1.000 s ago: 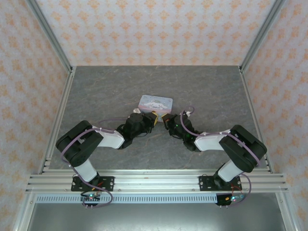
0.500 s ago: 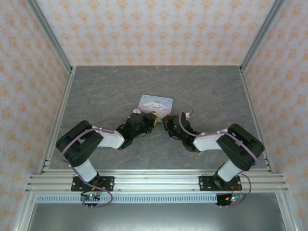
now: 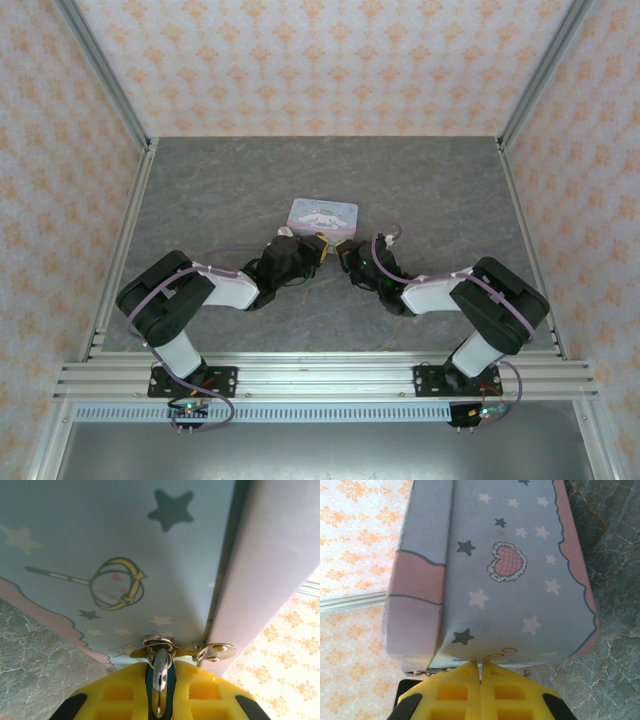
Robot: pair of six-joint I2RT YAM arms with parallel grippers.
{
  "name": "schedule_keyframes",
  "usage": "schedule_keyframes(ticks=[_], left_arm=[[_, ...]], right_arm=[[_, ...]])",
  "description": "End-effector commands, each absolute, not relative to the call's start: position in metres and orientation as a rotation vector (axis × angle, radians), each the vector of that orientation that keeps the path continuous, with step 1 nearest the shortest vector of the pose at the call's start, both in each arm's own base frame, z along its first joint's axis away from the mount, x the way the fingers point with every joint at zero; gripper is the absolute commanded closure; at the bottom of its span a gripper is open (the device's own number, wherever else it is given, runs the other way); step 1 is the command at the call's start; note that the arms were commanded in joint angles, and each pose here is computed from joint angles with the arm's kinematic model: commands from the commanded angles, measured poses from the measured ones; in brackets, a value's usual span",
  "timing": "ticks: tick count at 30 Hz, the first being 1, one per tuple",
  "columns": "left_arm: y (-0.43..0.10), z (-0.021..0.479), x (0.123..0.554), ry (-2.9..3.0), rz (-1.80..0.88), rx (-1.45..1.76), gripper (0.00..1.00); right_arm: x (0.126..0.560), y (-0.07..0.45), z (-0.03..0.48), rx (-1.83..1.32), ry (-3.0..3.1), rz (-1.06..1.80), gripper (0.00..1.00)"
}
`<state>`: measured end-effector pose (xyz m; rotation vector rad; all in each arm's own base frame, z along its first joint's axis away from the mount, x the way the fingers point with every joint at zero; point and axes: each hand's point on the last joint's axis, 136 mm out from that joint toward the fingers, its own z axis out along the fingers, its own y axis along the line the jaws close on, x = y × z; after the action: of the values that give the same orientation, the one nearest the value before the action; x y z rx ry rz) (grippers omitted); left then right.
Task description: Unlock a padlock with a key
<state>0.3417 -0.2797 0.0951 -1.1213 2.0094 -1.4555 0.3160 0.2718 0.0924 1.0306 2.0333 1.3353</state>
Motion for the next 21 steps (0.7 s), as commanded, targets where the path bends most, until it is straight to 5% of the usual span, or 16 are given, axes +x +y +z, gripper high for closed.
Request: schedule_keyframes(ticks=[1,21], left_arm=[[-0.285,0.116,0.342,1.972,-1.495,-1.071,1.0],[-0.283,0.105,0.341,2.001,-1.441,-1.069,1.0]], right_arm=[[0.32,0.28,0.12,0.982,1.996,1.375,1.0],[0.318,0.278,0.135,0.948,1.985,1.377,1.0]])
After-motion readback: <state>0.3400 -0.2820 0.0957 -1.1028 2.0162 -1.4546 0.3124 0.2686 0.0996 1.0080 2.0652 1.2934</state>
